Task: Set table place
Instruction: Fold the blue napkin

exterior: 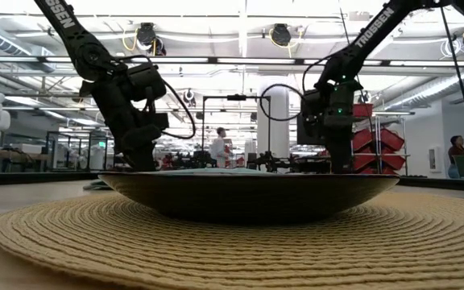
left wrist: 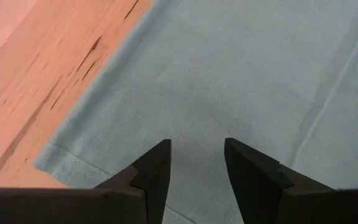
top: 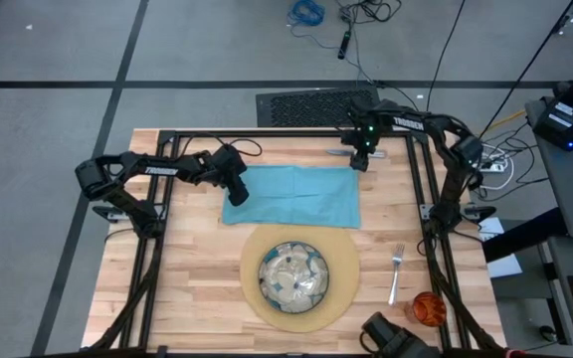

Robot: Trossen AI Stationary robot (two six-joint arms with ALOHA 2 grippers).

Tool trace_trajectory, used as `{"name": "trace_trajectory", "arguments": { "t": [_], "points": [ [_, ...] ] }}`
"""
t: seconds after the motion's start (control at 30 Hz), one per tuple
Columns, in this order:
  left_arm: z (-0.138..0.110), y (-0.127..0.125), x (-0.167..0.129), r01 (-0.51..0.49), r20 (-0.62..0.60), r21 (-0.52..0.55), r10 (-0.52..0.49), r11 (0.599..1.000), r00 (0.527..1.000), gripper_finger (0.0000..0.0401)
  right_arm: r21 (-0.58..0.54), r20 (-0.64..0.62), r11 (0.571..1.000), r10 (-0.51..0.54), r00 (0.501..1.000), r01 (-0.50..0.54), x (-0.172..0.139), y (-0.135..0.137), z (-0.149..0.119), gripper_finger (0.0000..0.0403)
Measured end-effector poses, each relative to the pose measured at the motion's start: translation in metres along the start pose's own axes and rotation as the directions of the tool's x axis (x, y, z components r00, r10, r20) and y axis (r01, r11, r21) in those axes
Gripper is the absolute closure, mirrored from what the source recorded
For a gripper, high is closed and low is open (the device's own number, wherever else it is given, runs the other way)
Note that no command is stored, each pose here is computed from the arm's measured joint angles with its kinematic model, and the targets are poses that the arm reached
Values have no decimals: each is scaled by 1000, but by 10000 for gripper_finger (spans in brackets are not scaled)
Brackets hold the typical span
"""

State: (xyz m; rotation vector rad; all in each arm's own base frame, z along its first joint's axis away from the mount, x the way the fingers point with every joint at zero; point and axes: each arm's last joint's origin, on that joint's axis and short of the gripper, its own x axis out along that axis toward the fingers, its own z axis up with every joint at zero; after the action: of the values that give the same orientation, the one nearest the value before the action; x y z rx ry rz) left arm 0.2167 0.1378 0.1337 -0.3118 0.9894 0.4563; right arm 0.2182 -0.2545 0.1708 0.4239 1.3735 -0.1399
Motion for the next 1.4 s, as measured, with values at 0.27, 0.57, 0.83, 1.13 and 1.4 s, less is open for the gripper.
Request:
{"name": "trace_trajectory", "arguments": {
  "t": [0.27, 0.57, 0.83, 1.13, 1.4],
  "points": [
    [0, 0, 0, 0, 0, 1, 0, 1000, 1000, 265, -63, -83, 998, 13, 997, -18, 31, 2, 8, 161],
    [0, 0, 0, 0, -1, 18, 0, 1000, 1000, 265, -96, -106, 995, -11, 994, 1, 35, 4, 10, 263],
    [0, 0, 0, -5, 1, 20, 5, 1000, 1000, 265, -103, -193, 987, 104, 976, -125, 39, 23, 5, 393],
    [0, 0, 0, -14, 3, 28, 13, 1000, 1000, 265, -141, -179, 989, 9, 984, -34, 20, 36, 7, 402],
    [1, 0, 0, -16, 7, 28, 15, 1000, 1000, 265, -115, -115, 993, -10, 993, -3, -13, 41, 10, 402]
  ]
}}
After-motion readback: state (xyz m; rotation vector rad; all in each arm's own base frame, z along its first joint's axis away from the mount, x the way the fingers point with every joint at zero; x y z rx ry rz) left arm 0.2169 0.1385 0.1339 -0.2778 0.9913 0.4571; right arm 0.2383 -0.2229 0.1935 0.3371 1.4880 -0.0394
